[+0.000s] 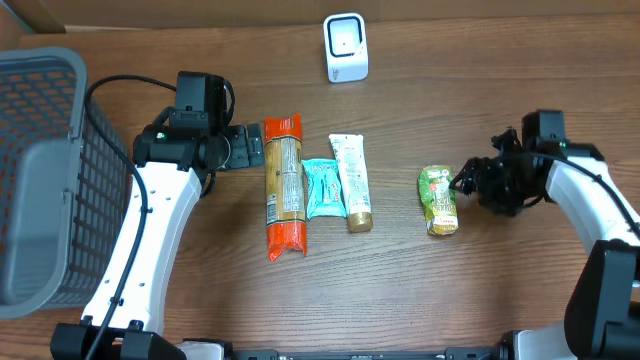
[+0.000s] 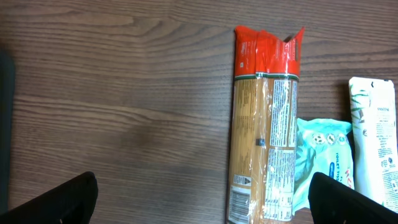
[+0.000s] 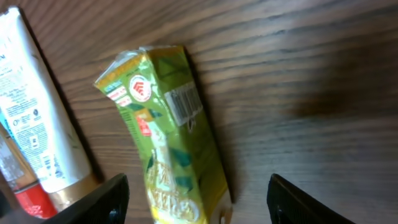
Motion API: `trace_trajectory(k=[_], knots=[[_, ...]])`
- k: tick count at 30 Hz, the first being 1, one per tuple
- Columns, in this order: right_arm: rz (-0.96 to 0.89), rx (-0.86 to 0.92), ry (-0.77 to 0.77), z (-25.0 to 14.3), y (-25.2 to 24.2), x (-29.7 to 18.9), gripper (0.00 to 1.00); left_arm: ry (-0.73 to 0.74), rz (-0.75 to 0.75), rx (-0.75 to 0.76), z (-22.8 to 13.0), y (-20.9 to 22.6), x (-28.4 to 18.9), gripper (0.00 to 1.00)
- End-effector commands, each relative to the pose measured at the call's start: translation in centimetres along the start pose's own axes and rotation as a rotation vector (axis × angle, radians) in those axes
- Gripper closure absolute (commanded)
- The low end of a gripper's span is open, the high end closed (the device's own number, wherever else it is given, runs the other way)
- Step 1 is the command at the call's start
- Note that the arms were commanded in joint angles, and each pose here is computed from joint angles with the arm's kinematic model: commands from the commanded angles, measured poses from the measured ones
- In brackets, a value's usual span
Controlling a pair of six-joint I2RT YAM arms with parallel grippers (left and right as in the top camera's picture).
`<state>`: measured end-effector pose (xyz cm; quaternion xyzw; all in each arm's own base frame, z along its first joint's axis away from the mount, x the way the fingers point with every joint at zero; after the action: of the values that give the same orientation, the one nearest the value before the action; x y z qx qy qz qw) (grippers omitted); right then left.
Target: Scan the item barcode
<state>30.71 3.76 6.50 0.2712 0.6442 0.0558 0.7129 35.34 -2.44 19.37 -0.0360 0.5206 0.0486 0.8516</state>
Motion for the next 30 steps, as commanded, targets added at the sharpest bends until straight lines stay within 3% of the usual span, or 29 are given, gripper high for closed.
trace_trajectory(k=[1, 7, 9, 11, 13, 14, 19, 25, 30], knots=[[0.038, -0.049, 0.028, -1.5, 0.2, 1.4, 0.28, -0.005, 0.008, 0.024, 0.2, 0.0, 0.0, 0.00], [0.024, -0.096, 0.090, -3.0, 0.3, 4.3, 0.33, -0.005, 0.008, 0.024, 0.2, 0.0, 0.0, 0.01], [0.022, -0.119, 0.107, -3.4, 0.9, 5.0, 0.52, -0.005, 0.008, 0.024, 0.2, 0.0, 0.0, 0.00], [0.027, -0.126, 0.099, -3.3, 1.3, 5.1, 0.79, -0.005, 0.008, 0.024, 0.2, 0.0, 0.0, 0.00], [0.027, -0.101, 0.094, -3.1, 1.4, 5.1, 0.94, -0.005, 0.008, 0.024, 0.2, 0.0, 0.0, 0.00], [0.027, -0.099, 0.089, -2.8, 1.5, 4.8, 0.96, -0.005, 0.008, 0.024, 0.2, 0.0, 0.0, 0.00], [-0.107, -0.098, 0.047, -0.3, 1.5, 1.7, 0.96, -0.005, 0.008, 0.024, 0.2, 0.0, 0.0, 0.00], [-0.666, -0.102, -0.129, 1.9, -0.1, -3.2, 0.96, -0.005, 0.008, 0.024, 0.2, 0.0, 0.0, 0.00], [-0.865, -0.186, -0.182, 0.9, 1.0, -0.7, 0.96, -0.005, 0.008, 0.024, 0.2, 0.0, 0.0, 0.00]])
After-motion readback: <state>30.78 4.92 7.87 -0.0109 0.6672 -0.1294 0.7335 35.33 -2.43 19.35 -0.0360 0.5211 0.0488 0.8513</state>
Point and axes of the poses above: each gripper's point midway between its finger pads, its own x axis out along the fingers, its own y axis along the line the jaws close on, z = x × y, the point moved 2 cm from there along -x, back along the fingers, and after that the axes turned 1 degree about x, right-handed, at the moved point
